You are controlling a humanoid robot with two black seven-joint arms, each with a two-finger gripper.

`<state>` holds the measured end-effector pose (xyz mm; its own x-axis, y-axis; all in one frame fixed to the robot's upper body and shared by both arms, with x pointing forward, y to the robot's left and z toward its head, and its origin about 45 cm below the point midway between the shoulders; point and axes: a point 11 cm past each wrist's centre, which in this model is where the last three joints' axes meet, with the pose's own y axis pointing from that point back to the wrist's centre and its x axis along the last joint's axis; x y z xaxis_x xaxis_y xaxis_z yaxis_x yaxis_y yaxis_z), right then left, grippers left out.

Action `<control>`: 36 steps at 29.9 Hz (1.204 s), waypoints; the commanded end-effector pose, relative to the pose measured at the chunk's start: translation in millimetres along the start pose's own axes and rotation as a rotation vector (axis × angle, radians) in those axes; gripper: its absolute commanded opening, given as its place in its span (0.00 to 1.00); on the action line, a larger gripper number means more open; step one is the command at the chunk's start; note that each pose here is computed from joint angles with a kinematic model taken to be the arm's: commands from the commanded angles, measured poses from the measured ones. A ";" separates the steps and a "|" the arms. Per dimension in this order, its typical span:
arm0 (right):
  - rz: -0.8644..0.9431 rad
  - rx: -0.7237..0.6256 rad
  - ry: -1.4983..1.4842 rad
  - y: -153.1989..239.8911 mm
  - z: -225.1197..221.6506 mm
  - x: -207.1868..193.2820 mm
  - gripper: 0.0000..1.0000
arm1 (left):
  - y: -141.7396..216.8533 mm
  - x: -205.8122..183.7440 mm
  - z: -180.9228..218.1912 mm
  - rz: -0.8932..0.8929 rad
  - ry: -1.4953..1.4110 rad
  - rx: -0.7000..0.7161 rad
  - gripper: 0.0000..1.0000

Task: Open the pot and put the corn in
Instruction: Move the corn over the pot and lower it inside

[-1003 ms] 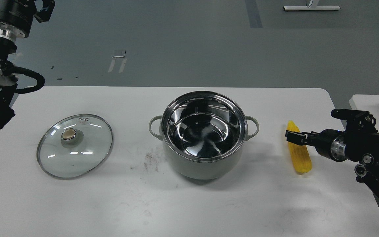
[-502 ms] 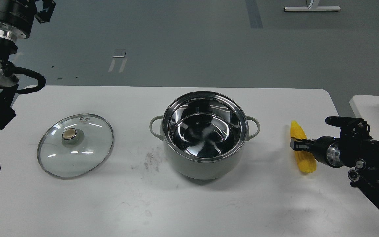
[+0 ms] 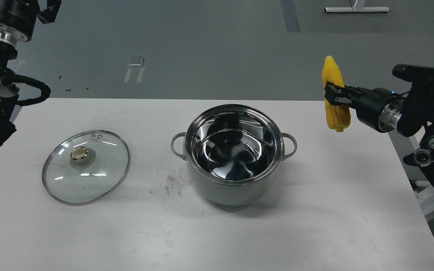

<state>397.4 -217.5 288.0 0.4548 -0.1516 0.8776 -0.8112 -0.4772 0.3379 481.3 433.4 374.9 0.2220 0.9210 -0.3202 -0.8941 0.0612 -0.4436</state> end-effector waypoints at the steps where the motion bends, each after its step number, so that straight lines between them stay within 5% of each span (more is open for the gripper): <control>1: -0.033 0.130 -0.018 -24.6 -63.5 -20.0 0.00 | -0.6 -1.1 -0.5 -0.002 0.002 -0.001 0.98; 10: -0.220 0.203 0.057 -52.8 -113.1 -85.7 0.00 | -1.7 0.2 4.2 -0.001 -0.003 -0.007 0.98; 13: -0.260 0.194 0.073 -54.8 -111.0 -100.0 0.11 | -1.7 0.2 4.2 -0.001 -0.003 -0.007 0.98; 20: -0.272 0.183 0.073 -55.1 -107.1 -104.7 0.54 | -2.1 -1.7 1.6 -0.004 0.001 -0.005 0.98; 22: -0.274 0.180 0.072 -55.0 -105.8 -105.3 0.55 | -2.1 -1.8 1.6 -0.004 0.001 -0.005 0.98; 30: -0.278 0.184 0.065 -54.8 -106.7 -107.4 0.94 | -2.4 -1.2 3.3 -0.004 -0.002 -0.007 0.98; 36: -0.265 0.194 0.061 -55.5 -110.3 -102.3 0.96 | -2.4 -1.2 3.3 -0.004 -0.002 -0.007 0.98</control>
<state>353.4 -81.3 212.0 0.6206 0.0572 0.7820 -0.5747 -0.6453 0.5032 482.1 433.2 379.0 0.2250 0.9211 -0.3176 -0.8906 0.0621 -0.4505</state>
